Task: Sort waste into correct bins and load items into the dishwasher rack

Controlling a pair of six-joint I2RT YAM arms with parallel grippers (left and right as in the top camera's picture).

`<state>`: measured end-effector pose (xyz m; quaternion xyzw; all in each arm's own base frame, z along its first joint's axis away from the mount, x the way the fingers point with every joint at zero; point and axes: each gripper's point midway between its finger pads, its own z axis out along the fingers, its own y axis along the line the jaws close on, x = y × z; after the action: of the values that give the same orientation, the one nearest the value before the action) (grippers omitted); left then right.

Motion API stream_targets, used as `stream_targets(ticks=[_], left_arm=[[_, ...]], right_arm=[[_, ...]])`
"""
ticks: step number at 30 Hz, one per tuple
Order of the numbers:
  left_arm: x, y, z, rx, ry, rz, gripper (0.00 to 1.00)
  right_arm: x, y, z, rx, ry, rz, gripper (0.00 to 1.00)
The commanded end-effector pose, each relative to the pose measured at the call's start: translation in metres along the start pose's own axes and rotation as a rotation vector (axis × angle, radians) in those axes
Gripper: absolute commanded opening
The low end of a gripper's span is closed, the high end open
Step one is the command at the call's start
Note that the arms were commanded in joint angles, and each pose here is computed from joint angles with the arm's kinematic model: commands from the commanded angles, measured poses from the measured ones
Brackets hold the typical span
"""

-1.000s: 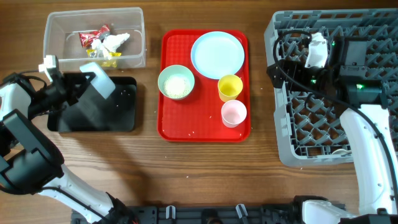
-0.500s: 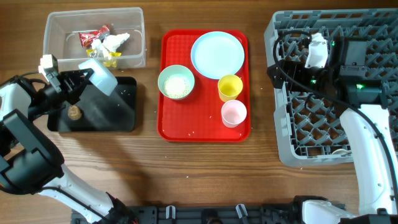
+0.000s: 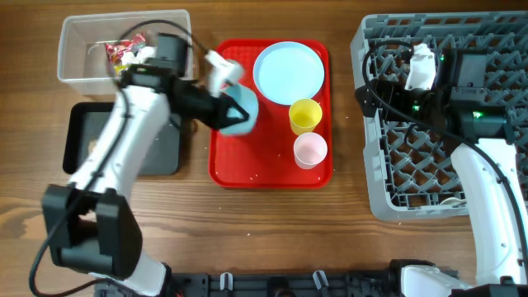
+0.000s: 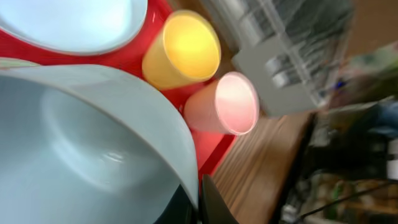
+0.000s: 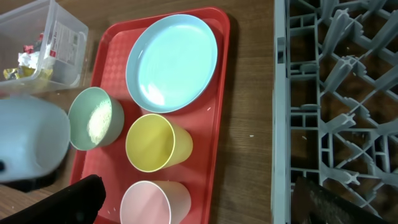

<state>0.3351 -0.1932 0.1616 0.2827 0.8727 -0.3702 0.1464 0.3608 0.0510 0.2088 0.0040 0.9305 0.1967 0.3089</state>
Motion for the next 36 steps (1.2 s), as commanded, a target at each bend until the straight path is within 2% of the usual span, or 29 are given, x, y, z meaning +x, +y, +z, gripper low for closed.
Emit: stream_targets(ticks=[1,4,6,12,13,14,16,18,20,22,24,26,28,30,33,34,36], left_arm=[[0.021,-0.008,0.034,-0.229,0.184,0.045,0.04],[0.034,-0.029,0.067,-0.285,0.274,0.122,0.04],[0.042,-0.019,0.081,-0.396,0.319,0.108,0.04],[0.076,0.006,0.12,-0.408,0.473,0.067,0.04],[0.079,0.006,0.121,-0.407,0.485,0.063,0.1],[0.081,0.005,0.121,-0.406,0.494,0.062,0.32],[0.084,0.002,0.121,-0.404,0.507,0.064,0.62],[0.08,-0.007,0.111,-0.399,0.518,0.061,0.71],[0.054,-0.022,0.095,-0.405,0.467,0.083,0.73],[0.009,-0.015,0.075,-0.498,0.323,0.111,0.84],[-0.034,0.012,0.065,-0.594,0.158,0.114,0.88],[-0.059,0.047,0.062,-0.645,0.041,0.044,0.85],[-0.067,0.082,0.065,-0.669,-0.003,-0.02,0.74],[-0.059,0.112,0.075,-0.685,0.017,-0.06,0.68],[-0.043,0.127,0.092,-0.685,0.072,-0.082,0.61],[-0.04,0.129,0.095,-0.684,0.084,-0.089,0.56],[-0.032,0.131,0.1,-0.681,0.105,-0.115,0.34]], right_arm=[[-0.001,-0.001,0.001,0.009,0.001,0.004,1.0],[-0.001,-0.001,0.001,0.009,0.0,0.003,1.0],[-0.001,-0.001,0.001,0.009,0.0,0.003,1.0],[-0.001,-0.001,0.001,0.009,0.001,0.002,1.0],[-0.001,-0.001,0.001,0.009,0.001,0.002,1.0],[-0.001,-0.001,0.001,0.009,0.001,0.002,1.0],[-0.001,-0.001,0.001,0.009,0.001,0.002,1.0],[-0.001,-0.001,0.001,0.009,0.001,0.002,1.0],[-0.001,-0.001,0.001,0.009,0.0,0.003,1.0],[-0.001,-0.001,0.001,0.009,0.001,0.002,1.0],[-0.001,-0.001,0.001,0.009,0.001,0.002,1.0],[-0.001,-0.001,0.001,0.009,0.001,0.002,1.0],[0.0,-0.001,0.001,0.009,0.004,0.003,1.0],[0.0,-0.001,0.001,0.01,0.007,0.003,1.0],[0.0,-0.001,0.001,0.01,0.007,0.004,1.0],[0.0,-0.001,0.001,0.01,0.007,0.003,1.0],[0.0,-0.001,0.001,0.011,0.007,0.003,1.0]])
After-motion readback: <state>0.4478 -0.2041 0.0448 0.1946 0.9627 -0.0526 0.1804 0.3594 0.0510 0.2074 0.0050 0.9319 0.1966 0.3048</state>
